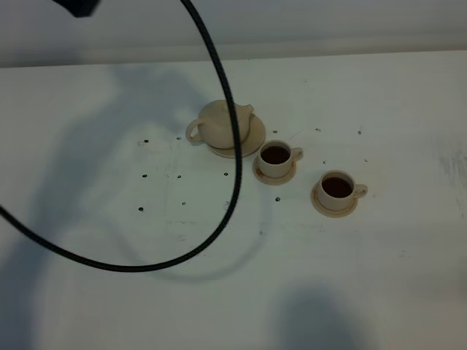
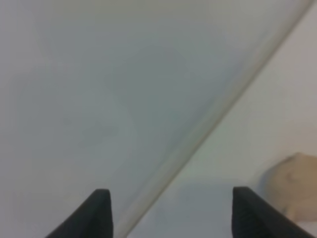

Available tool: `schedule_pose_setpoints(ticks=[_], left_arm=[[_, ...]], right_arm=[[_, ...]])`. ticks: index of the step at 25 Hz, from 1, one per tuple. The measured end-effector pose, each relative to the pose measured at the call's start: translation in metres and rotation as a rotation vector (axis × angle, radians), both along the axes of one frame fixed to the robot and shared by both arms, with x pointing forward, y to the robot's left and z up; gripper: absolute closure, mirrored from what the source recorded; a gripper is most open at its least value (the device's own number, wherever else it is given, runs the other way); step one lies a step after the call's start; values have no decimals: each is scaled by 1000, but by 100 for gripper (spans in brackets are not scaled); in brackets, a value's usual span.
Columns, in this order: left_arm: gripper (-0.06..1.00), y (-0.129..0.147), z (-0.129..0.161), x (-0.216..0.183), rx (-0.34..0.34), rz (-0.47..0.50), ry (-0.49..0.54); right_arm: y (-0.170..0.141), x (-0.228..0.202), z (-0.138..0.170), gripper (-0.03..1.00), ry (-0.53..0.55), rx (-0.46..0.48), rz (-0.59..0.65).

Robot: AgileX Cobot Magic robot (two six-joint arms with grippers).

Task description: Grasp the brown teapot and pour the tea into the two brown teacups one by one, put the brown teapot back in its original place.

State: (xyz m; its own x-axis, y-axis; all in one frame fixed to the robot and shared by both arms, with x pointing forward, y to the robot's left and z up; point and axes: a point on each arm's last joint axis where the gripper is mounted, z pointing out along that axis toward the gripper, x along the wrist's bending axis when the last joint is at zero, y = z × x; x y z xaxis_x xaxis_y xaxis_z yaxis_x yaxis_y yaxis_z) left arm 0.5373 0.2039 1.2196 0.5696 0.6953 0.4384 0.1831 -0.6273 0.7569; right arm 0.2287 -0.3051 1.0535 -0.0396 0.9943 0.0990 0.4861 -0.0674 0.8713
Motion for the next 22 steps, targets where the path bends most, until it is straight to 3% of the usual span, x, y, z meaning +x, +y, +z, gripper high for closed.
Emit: schedule_pose_setpoints(ticks=[5, 11, 17, 22], left_arm=[[45, 29, 35, -47, -16, 183, -48], [45, 59, 51, -107, -96, 380, 51], [46, 97, 70, -179, -223, 548, 5], [48, 99, 66, -240, -299, 591, -24]], right_arm=[[0, 0, 0, 56, 0, 0, 0], [0, 0, 0, 56, 0, -1, 0], [0, 0, 0, 56, 0, -1, 0], [0, 0, 0, 56, 0, 0, 0]])
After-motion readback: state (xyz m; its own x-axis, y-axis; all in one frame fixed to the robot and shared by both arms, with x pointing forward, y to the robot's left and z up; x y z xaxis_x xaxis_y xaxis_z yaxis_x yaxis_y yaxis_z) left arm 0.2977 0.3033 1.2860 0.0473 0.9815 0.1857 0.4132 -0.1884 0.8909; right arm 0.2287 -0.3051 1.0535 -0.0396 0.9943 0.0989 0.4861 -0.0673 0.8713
